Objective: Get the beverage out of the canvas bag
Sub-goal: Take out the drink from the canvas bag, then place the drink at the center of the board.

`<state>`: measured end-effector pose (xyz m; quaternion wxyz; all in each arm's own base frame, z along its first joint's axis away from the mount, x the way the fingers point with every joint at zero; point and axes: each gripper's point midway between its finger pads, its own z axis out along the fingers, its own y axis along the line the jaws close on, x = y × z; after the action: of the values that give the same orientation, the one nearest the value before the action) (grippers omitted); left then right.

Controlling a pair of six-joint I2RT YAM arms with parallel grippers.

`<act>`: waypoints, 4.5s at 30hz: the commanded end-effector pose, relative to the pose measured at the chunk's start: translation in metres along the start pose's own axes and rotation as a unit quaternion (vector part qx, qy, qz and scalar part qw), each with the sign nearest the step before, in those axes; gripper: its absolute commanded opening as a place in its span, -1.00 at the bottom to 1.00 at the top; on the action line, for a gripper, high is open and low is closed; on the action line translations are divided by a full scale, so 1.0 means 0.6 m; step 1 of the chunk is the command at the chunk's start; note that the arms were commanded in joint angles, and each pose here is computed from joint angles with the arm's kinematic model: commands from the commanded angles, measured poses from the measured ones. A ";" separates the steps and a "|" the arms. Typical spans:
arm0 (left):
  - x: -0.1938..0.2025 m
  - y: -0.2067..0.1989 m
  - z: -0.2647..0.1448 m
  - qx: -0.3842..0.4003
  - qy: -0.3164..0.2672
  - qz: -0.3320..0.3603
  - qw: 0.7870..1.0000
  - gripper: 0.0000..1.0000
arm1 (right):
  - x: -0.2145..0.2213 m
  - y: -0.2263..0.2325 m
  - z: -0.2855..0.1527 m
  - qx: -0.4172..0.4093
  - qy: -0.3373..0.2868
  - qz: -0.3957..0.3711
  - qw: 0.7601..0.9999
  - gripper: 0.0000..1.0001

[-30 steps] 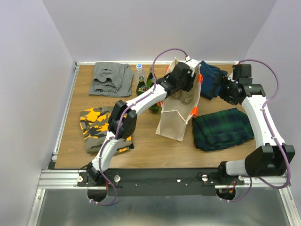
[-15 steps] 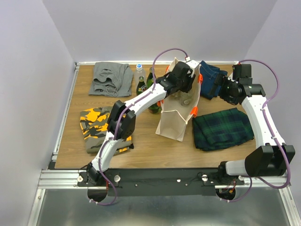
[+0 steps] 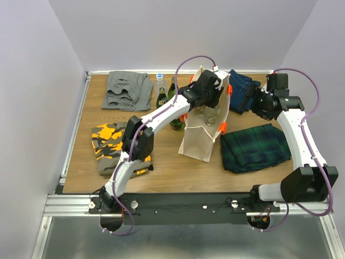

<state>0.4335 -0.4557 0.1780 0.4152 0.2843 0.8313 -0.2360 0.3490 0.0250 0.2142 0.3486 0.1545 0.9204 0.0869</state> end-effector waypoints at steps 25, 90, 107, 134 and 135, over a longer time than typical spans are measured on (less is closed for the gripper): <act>-0.213 -0.062 -0.192 0.042 -0.155 0.027 0.987 -1.00 | 0.003 -0.006 -0.001 0.007 0.002 -0.002 1.000 1.00; -0.263 0.075 -0.616 -0.162 -0.294 0.009 0.942 -1.00 | 0.008 0.017 -0.001 -0.031 0.008 0.009 0.999 1.00; -0.137 0.215 -0.539 -0.243 -0.267 -0.069 0.930 -1.00 | -0.002 0.020 0.009 -0.030 0.008 0.007 0.999 1.00; -0.021 0.269 -0.376 -0.259 -0.240 -0.117 0.928 -1.00 | -0.002 0.007 0.016 -0.010 0.009 0.002 1.000 1.00; -0.019 0.271 -0.374 -0.259 -0.241 -0.119 0.928 -1.00 | -0.002 0.008 0.016 -0.011 0.010 0.002 1.000 1.00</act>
<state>0.3960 -0.1940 0.2206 0.5410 0.0569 0.8350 -0.0825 0.3504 0.0340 0.2051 0.3322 0.1508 0.9247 0.1092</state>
